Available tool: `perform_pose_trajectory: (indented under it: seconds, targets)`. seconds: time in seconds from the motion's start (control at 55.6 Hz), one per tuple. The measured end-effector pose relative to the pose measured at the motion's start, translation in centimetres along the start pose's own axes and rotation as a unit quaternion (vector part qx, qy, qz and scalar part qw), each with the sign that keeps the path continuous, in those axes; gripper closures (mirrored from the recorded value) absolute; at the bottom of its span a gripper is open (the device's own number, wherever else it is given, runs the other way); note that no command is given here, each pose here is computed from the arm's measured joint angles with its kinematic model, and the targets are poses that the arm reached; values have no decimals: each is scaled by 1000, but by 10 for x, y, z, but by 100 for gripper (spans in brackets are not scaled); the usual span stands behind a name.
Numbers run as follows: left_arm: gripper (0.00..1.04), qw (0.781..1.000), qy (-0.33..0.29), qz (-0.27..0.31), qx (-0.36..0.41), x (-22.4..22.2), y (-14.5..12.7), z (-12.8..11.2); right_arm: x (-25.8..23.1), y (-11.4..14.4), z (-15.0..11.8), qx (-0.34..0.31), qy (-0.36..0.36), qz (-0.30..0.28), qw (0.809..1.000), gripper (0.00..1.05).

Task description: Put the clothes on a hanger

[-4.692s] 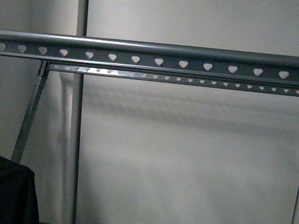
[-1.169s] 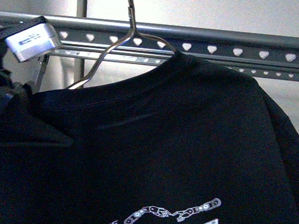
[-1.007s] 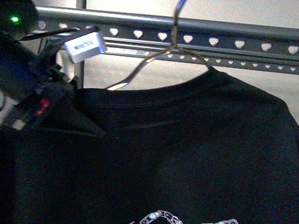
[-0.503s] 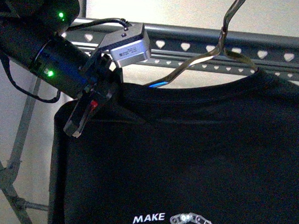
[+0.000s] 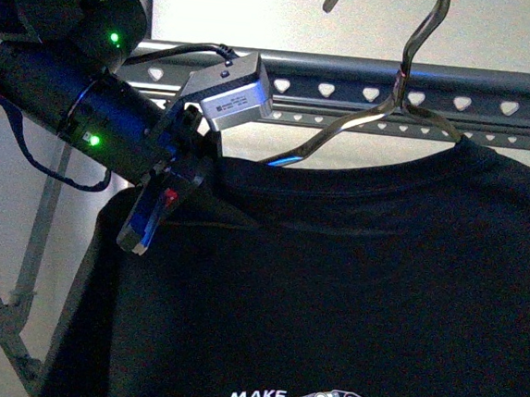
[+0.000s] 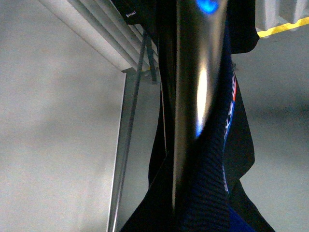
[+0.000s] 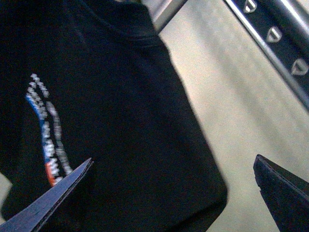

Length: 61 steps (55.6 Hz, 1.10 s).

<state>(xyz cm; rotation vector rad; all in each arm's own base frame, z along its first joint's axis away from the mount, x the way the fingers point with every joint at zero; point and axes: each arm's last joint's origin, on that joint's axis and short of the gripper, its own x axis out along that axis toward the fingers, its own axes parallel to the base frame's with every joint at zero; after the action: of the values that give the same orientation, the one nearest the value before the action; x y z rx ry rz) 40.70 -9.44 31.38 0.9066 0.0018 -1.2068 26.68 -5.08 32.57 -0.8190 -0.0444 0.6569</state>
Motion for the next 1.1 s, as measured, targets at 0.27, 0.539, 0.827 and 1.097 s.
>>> perform_pose_trajectory:
  seconds: [0.27, 0.539, 0.827, 1.097]
  targets:
    - [99, 1000, 0, 0, 0, 0, 0, 0, 64, -36, 20, -58, 17, -5, 998, 7]
    - [99, 1000, 5, 2, 0, 0, 0, -1, 113, -30, -7, -24, 62, 4, 998, 43]
    - [96, 1000, 6, 4, 2, -1, 1, -1, 103, -19, -24, 23, 31, 26, 999, 90]
    - [41, 1000, -10, 1, 3, -1, 1, 1, 36, 12, -65, 154, 100, 39, 982, 102]
